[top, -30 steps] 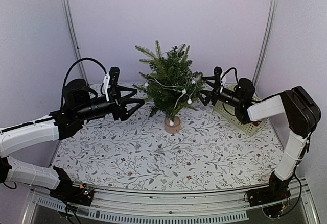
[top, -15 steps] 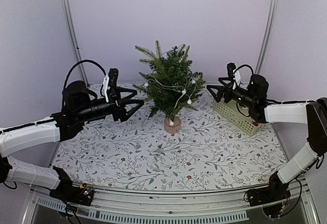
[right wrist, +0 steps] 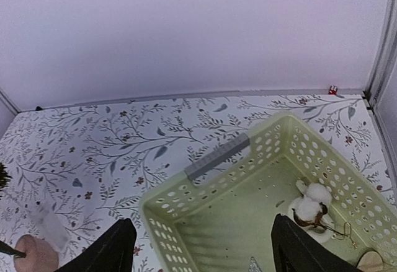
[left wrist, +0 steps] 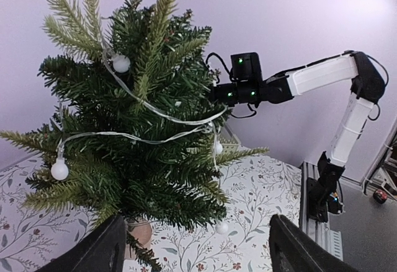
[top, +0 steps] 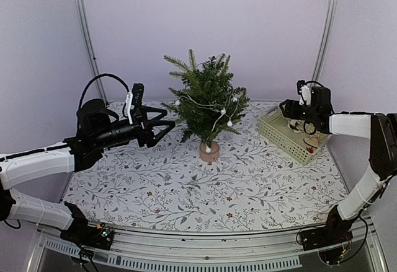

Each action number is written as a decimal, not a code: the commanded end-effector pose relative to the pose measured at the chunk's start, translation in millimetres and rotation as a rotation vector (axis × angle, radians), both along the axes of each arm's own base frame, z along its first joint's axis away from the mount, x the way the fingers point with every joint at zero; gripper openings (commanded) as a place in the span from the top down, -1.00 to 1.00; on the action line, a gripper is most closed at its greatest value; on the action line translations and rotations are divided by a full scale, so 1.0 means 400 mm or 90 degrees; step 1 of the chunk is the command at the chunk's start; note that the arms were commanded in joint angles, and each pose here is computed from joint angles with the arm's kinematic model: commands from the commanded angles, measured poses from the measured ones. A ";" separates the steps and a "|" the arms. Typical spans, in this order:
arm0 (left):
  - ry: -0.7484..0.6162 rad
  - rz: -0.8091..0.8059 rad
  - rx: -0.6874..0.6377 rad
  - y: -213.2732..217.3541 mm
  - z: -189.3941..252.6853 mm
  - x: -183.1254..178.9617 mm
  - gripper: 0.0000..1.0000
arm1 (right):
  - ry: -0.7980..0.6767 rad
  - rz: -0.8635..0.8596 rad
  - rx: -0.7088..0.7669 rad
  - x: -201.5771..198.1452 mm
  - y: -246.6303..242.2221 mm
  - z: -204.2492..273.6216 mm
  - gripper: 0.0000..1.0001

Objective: Decorate the small christmas tree

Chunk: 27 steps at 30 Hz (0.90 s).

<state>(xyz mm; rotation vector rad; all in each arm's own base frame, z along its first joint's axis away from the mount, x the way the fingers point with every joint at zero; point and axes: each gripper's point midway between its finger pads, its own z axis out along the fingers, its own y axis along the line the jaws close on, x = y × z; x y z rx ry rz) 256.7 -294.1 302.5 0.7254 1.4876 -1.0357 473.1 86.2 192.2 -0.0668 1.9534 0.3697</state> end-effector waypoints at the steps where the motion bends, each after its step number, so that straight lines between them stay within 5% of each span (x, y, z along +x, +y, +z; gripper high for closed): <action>1: -0.010 -0.001 -0.015 0.008 0.013 0.001 -0.62 | 0.107 -0.098 -0.040 0.026 -0.072 -0.122 -0.50; 8: -0.011 0.009 -0.014 0.019 0.009 0.002 -0.62 | 0.245 -0.083 -0.050 0.028 -0.061 -0.302 -0.17; 16: -0.012 0.009 -0.018 0.017 0.008 0.008 -0.61 | 0.297 0.044 0.055 0.008 0.059 -0.327 0.15; 27: -0.004 -0.002 -0.017 0.004 -0.001 0.018 -0.60 | 0.286 0.205 0.152 -0.040 0.321 -0.261 0.14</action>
